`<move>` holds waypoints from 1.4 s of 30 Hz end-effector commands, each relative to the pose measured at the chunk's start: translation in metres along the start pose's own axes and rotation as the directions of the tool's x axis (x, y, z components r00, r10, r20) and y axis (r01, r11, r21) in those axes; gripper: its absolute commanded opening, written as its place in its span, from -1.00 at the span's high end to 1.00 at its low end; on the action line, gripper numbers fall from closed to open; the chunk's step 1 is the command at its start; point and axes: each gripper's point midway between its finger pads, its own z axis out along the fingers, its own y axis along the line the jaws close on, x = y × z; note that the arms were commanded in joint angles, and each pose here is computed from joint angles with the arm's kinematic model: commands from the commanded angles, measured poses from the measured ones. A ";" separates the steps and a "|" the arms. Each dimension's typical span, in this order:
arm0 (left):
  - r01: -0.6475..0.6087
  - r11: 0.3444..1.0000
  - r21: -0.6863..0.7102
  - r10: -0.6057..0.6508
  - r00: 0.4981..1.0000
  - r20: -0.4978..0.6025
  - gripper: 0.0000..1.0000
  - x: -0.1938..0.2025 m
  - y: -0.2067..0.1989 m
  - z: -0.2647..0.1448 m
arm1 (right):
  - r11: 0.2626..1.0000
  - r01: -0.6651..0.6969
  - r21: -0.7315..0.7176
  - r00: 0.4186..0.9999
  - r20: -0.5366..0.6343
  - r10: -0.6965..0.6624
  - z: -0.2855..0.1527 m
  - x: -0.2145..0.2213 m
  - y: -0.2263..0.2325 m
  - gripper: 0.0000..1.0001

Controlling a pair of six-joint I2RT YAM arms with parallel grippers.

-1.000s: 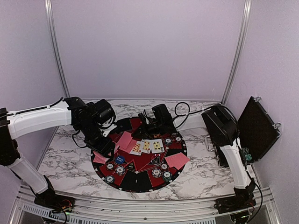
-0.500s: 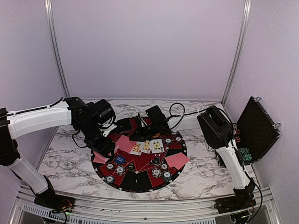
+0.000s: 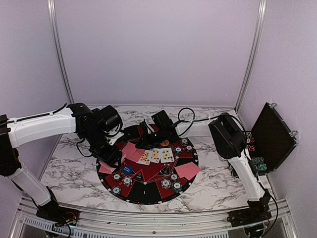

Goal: Distribute texas hold em gaming equipment
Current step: Place the poker card in the community card area.

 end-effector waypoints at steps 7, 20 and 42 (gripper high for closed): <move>-0.011 1.000 0.020 0.010 1.000 0.029 -0.25 -0.005 -0.003 -0.005 | 0.996 0.050 0.075 0.999 0.008 -0.051 0.001 -0.006 0.001 0.58; -0.012 1.000 0.021 0.012 0.999 0.031 -0.25 -0.007 -0.003 -0.006 | 0.986 0.085 0.142 0.995 0.038 -0.091 -0.012 -0.015 0.009 0.26; 0.015 1.000 0.001 -0.015 0.999 0.044 -0.25 -0.019 -0.002 -0.006 | 0.976 0.127 0.175 0.974 0.164 -0.157 -0.071 -0.050 0.037 -0.45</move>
